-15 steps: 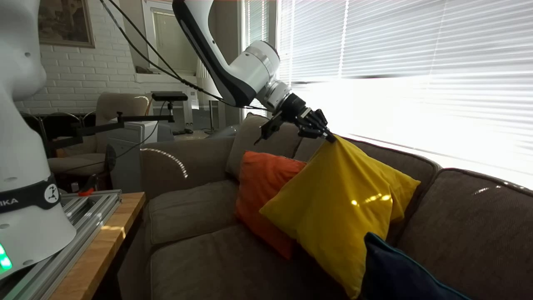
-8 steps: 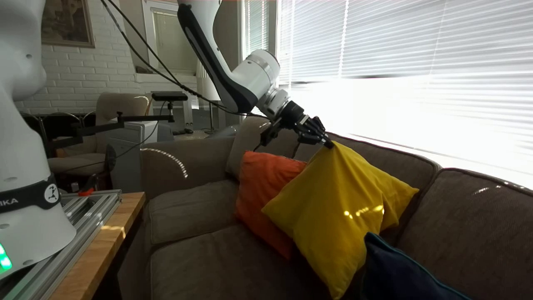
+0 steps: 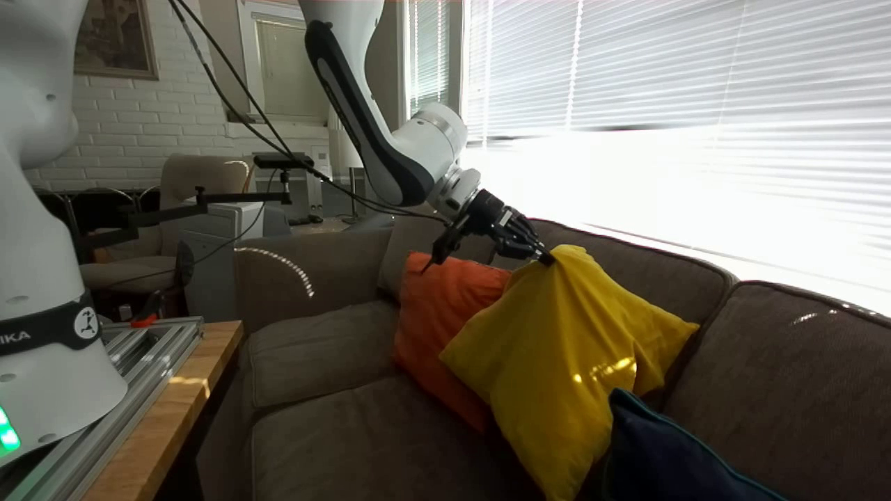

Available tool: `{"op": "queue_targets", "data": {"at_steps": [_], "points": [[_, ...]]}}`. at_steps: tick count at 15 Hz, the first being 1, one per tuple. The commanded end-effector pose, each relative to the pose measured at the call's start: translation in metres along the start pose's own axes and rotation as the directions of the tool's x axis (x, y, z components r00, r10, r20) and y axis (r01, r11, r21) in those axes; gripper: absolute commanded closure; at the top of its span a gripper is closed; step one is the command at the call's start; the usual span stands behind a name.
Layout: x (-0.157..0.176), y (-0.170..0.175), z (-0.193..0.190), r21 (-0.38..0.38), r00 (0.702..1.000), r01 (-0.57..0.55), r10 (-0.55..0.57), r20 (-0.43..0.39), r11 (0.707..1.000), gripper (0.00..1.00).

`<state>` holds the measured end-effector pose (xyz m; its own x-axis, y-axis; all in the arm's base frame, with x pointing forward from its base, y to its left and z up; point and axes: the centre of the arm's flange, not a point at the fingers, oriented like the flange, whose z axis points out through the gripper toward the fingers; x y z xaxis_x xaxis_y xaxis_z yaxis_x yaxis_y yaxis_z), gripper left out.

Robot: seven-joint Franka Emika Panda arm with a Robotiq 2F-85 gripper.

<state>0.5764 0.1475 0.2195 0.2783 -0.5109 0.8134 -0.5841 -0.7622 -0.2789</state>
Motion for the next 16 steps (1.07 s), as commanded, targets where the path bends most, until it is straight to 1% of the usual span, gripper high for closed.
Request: {"op": "queue_targets", "data": {"at_steps": [1,6,11,16], "points": [[0.002,0.022,0.005,0.072,0.999,0.047,-0.046,-0.009,0.996,1.00],[0.010,0.046,0.016,0.087,0.993,0.119,-0.118,-0.015,0.989,1.00],[0.009,0.057,0.013,0.113,0.986,0.161,-0.163,0.013,0.980,1.00],[-0.011,0.063,0.007,0.113,0.981,0.186,-0.191,0.040,0.976,1.00]]}}
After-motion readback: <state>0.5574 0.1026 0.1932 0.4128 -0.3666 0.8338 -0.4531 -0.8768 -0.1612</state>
